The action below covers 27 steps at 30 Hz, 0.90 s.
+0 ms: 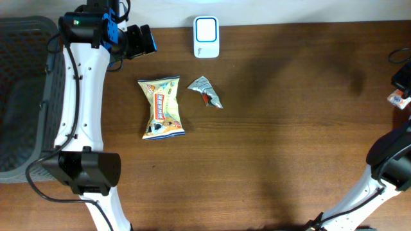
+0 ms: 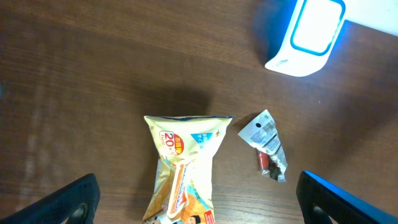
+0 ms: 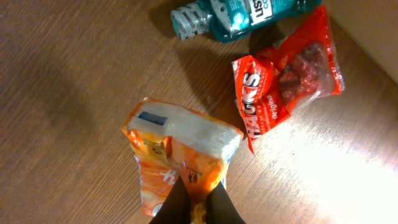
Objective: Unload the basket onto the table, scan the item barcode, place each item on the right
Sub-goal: 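Carry the orange juice box right and drop it at the table's right edge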
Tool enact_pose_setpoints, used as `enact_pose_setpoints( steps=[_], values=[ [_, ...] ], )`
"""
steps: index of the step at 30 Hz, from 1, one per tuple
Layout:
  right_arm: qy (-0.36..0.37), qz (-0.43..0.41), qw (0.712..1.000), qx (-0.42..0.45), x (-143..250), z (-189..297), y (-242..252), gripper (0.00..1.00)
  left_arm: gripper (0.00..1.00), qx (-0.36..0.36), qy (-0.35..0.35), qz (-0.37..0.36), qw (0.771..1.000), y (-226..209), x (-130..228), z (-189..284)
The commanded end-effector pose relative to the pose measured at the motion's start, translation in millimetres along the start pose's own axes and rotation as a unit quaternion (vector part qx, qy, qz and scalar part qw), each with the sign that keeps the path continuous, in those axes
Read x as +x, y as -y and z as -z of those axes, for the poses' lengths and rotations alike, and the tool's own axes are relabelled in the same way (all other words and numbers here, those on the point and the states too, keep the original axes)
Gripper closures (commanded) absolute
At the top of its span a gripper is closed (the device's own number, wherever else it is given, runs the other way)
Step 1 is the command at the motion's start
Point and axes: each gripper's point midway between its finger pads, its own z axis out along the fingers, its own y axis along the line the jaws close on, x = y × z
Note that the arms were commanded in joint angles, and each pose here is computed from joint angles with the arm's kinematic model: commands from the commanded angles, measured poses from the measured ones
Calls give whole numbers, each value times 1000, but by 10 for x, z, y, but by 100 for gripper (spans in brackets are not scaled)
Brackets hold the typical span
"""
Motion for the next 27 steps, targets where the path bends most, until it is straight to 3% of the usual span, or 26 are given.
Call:
enact_pose_setpoints(
  steps=[1, 9, 13, 24, 25, 27],
  values=[
    [-7, -4, 1000, -9, 37, -23, -42, 96, 1, -5, 6, 6, 1000, -42, -22, 45],
    [10, -15, 1000, 6, -63, -42, 65, 96, 1, -5, 6, 6, 1000, -42, -22, 46],
    [26, -35, 997, 70, -155, -71, 451, 96, 1, -5, 6, 6, 1000, -40, -23, 45],
    [-1, -125, 988, 94, -148, -379, 1104, 95, 1, -5, 6, 6, 1000, -42, -22, 45],
    [-5, -127, 987, 96, -138, -432, 1130, 94, 1, -5, 6, 6, 1000, -42, -22, 46],
    [-12, -133, 986, 100, -121, -521, 1195, 79, 1, -5, 6, 6, 1000, -42, -23, 46]
  ],
)
